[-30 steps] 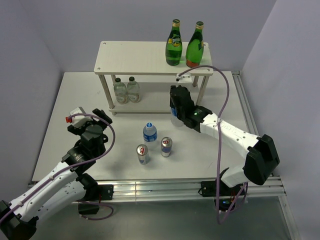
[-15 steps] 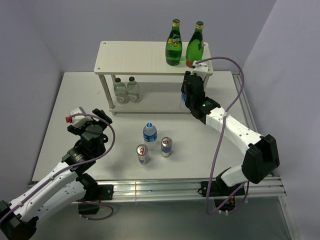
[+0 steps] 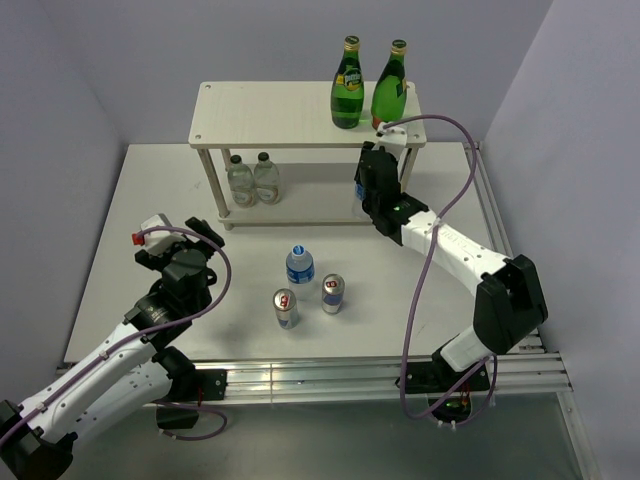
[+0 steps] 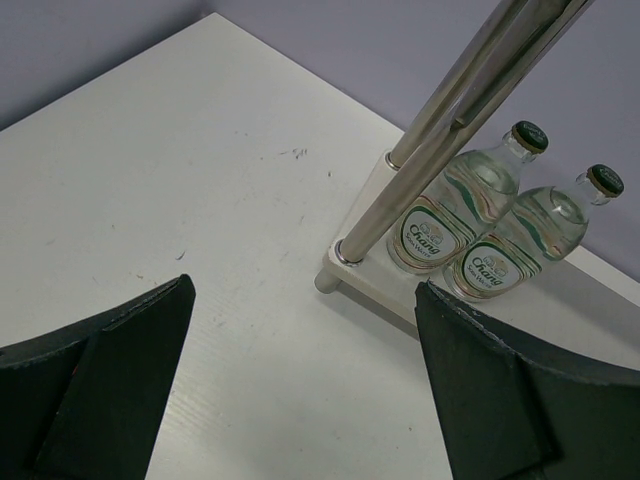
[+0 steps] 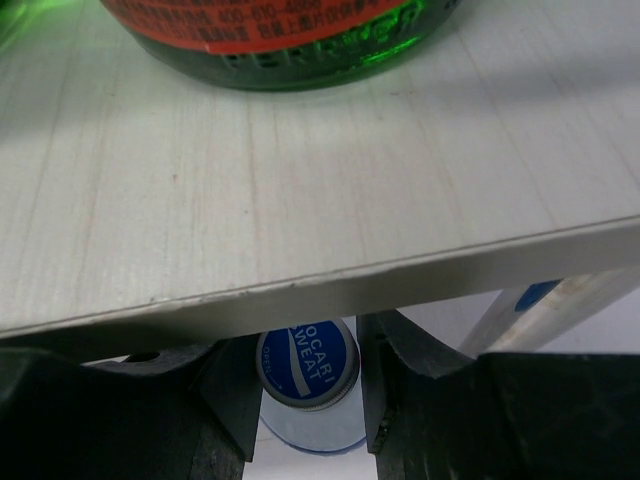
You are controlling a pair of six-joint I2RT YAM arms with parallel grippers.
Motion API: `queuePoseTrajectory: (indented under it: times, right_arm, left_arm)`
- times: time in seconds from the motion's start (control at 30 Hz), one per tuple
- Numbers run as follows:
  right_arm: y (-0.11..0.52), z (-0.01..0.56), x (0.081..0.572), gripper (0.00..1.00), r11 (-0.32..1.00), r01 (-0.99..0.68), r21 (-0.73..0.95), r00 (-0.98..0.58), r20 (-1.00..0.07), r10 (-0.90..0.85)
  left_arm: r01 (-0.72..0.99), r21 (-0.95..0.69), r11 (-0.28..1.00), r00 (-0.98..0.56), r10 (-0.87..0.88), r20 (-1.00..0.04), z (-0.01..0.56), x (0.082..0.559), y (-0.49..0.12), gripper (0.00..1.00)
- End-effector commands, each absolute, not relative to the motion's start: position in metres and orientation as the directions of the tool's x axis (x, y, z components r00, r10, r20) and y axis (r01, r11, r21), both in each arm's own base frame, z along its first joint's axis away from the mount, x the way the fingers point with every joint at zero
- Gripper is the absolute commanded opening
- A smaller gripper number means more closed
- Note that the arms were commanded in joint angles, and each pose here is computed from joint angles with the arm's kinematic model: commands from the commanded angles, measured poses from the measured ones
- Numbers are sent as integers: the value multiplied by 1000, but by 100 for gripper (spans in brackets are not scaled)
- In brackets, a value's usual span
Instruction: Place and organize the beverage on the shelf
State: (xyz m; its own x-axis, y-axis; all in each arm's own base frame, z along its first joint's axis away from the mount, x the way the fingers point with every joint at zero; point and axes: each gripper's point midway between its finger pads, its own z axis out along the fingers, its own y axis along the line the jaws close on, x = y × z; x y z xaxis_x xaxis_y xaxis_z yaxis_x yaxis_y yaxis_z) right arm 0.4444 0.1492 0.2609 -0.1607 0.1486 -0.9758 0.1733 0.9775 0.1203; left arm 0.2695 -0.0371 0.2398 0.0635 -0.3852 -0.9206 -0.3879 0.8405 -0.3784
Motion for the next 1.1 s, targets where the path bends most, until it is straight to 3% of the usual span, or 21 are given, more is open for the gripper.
queuePoseTrajectory:
  times: [0.0,0.47,1.07]
  right_arm:
    - [143,300,456,0,941,198,276,14,-960,279]
    - [137,294,472,0,917,270,293,98,-956,277]
    - [129,350,452,0,903,217,372,296,-906,302]
  left_arm:
    - [-389,-396,832,92,-393,-915,248,270,-36,99]
    - [-388,-396,832,92,-393,-915,248,271,-36,99]
    - [-385,-390,837,86,-388,-918,248,273,-39,99]
